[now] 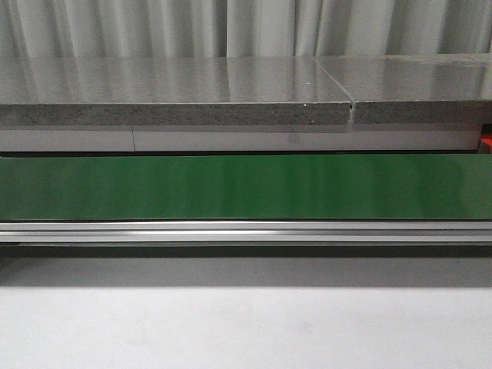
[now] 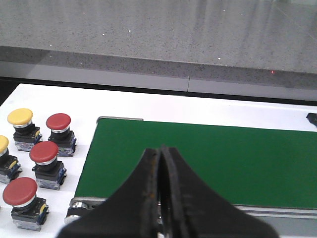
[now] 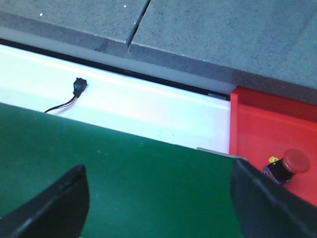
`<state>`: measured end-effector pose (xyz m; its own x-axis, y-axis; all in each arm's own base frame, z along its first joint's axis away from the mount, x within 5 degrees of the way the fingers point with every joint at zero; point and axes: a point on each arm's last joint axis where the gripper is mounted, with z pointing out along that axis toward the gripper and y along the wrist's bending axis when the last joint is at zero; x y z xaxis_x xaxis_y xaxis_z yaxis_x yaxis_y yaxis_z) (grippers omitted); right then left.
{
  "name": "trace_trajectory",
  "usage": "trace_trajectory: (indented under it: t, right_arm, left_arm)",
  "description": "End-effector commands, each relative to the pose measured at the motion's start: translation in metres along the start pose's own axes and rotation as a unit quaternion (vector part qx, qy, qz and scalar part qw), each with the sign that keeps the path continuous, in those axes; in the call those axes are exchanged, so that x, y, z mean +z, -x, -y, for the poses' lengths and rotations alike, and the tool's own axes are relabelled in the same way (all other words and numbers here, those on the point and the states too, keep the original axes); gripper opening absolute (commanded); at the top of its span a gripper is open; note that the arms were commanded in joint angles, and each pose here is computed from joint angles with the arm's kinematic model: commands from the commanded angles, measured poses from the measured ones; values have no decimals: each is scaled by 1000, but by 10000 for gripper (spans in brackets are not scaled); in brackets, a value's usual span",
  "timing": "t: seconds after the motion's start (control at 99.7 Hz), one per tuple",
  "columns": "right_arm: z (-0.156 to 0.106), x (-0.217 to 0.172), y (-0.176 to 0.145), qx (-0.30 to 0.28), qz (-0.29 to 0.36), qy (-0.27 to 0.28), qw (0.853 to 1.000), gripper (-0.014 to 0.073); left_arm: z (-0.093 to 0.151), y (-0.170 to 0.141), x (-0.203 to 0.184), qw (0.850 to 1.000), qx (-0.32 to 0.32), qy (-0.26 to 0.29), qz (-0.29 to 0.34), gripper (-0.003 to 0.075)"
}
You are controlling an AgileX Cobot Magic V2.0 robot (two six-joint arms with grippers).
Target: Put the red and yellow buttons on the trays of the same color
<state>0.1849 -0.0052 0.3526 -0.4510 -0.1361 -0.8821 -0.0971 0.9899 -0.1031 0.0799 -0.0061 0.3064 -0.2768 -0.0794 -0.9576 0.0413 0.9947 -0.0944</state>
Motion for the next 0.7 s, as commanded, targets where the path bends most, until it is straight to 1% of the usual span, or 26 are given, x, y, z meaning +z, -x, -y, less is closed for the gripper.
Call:
trace_trajectory:
  t: [0.0, 0.08, 0.13, 0.15, 0.201, 0.301, 0.341, 0.692]
  right_arm:
    - [-2, -15, 0, -4, 40, -8, 999, 475]
    - [-4, -19, -11, -4, 39, -8, 999, 353]
    - [-5, -22, -16, -4, 39, -8, 999, 245]
    - [-6, -22, -18, -3, 38, -8, 999, 216]
    - [-7, -24, -21, -3, 38, -8, 999, 102]
    - [-7, -24, -25, -3, 35, -7, 999, -75]
    - [-7, -24, -25, -3, 35, -7, 999, -64]
    - [-7, -24, -25, -3, 35, -7, 999, -68]
  left_arm:
    - [1, 15, -3, 999, -9, 0, 51, -19]
    - [1, 15, -3, 999, -9, 0, 51, -19]
    - [1, 15, -3, 999, -9, 0, 51, -19]
    - [1, 15, -3, 999, -9, 0, 51, -19]
    - [1, 15, -3, 999, -9, 0, 51, -19]
    - [1, 15, -3, 999, -9, 0, 51, -19]
    - [1, 15, -3, 999, -9, 0, 51, -19]
    - [1, 15, -3, 999, -9, 0, 51, -19]
